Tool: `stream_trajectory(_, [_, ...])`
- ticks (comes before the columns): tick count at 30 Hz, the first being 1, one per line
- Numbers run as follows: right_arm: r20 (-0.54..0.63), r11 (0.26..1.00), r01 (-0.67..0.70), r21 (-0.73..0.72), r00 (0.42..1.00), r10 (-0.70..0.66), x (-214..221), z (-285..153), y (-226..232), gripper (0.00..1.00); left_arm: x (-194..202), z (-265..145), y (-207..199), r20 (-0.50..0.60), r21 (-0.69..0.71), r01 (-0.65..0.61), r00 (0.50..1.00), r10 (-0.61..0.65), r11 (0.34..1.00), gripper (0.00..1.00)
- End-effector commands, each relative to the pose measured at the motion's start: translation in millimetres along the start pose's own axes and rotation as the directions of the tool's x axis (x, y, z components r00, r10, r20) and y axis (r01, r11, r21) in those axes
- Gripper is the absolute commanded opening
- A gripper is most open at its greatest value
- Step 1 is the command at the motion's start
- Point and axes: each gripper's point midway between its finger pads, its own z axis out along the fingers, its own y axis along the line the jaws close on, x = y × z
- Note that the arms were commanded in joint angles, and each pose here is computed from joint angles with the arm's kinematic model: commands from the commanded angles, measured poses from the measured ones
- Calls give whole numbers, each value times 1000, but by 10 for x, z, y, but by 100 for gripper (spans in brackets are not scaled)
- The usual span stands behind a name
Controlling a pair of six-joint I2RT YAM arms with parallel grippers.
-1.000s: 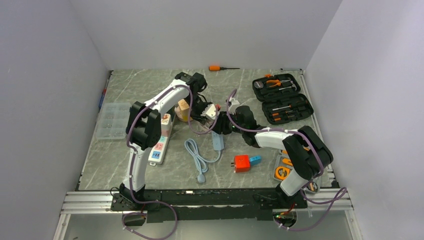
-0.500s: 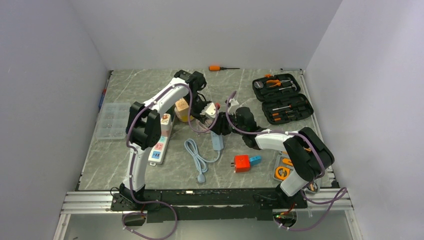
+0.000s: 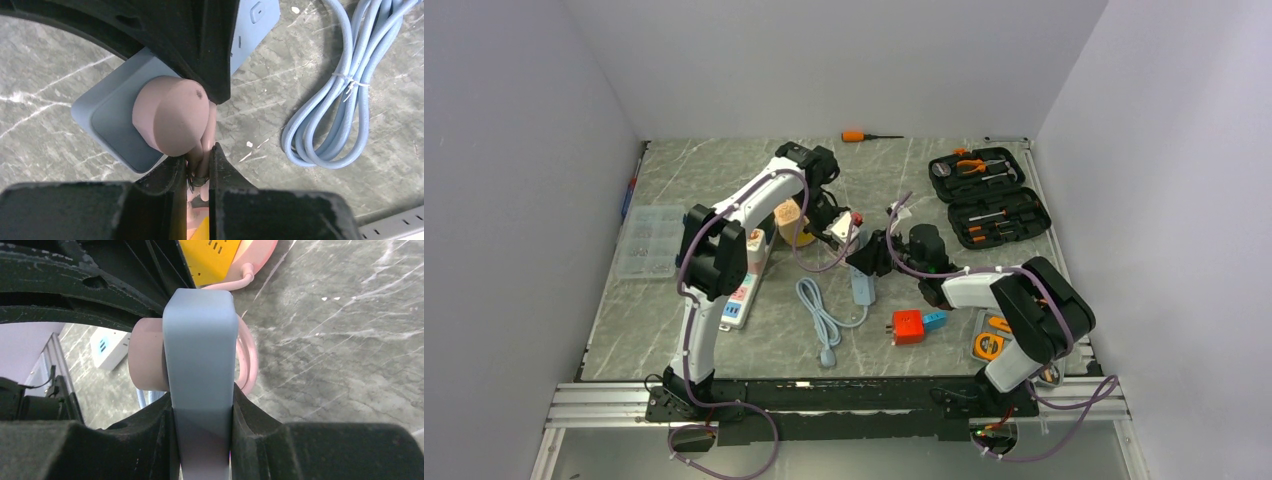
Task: Pull the plug off the socket
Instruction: Remove the plug from the socket.
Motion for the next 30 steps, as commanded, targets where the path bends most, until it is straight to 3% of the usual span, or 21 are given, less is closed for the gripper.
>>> stream_trajectory(1, [159, 999, -38, 3, 986, 37, -440, -50, -211, 0, -196, -152, -404, 36, 89, -51, 998, 48, 995, 0])
stream_trajectory(19, [152, 925, 56, 375, 981, -121, -411, -168, -736, 0, 110, -298, -666, -74, 147, -63, 995, 74, 987, 0])
stream_trajectory(26, [206, 958, -131, 255, 975, 79, -406, -183, -866, 0, 154, -328, -791, -82, 166, -80, 992, 95, 983, 0])
stream_trajectory(30, [185, 959, -130, 253, 979, 84, -352, -165, -898, 0, 155, -333, -803, -85, 166, -78, 992, 93, 983, 0])
